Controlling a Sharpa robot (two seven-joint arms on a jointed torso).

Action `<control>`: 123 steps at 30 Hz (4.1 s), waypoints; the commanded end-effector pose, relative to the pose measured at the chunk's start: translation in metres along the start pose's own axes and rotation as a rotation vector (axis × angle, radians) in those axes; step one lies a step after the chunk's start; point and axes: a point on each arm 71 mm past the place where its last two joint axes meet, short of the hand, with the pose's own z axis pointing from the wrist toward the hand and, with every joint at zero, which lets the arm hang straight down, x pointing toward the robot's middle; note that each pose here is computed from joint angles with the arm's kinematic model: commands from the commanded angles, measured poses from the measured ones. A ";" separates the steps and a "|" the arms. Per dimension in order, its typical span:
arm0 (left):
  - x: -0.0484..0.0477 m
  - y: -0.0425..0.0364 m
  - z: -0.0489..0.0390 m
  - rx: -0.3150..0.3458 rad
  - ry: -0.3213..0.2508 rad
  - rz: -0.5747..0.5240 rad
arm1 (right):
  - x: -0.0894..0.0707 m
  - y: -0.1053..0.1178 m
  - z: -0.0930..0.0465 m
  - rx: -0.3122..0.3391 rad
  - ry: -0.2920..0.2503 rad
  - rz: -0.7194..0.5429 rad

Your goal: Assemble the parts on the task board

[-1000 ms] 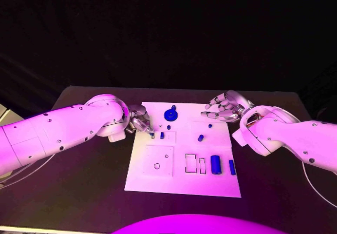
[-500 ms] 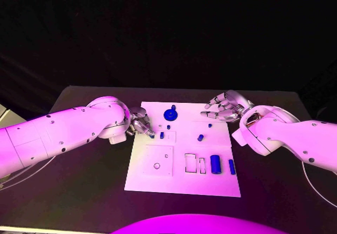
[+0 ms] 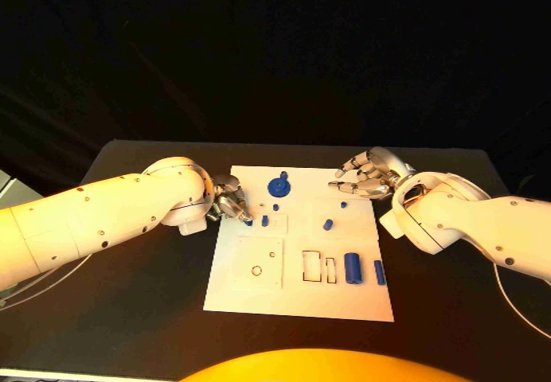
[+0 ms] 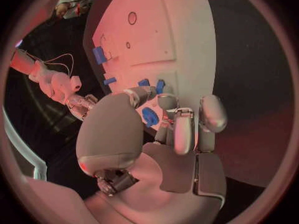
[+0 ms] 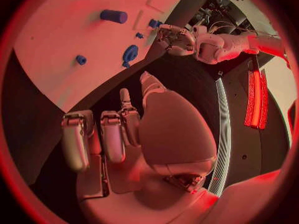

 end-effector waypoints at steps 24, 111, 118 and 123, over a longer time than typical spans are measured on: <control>0.0045 -0.0005 0.0012 -0.008 0.033 0.025 | 0.001 0.000 0.000 -0.013 0.009 -0.005; -0.0056 0.0086 0.0071 -0.039 -0.009 -0.013 | -0.001 -0.001 -0.002 -0.013 0.001 -0.004; -0.0083 0.0076 0.0053 0.001 -0.034 -0.139 | -0.001 -0.002 -0.002 -0.013 0.001 -0.003; -0.0134 0.0060 0.0022 0.072 -0.067 -0.253 | 0.000 -0.002 -0.002 -0.012 0.000 -0.002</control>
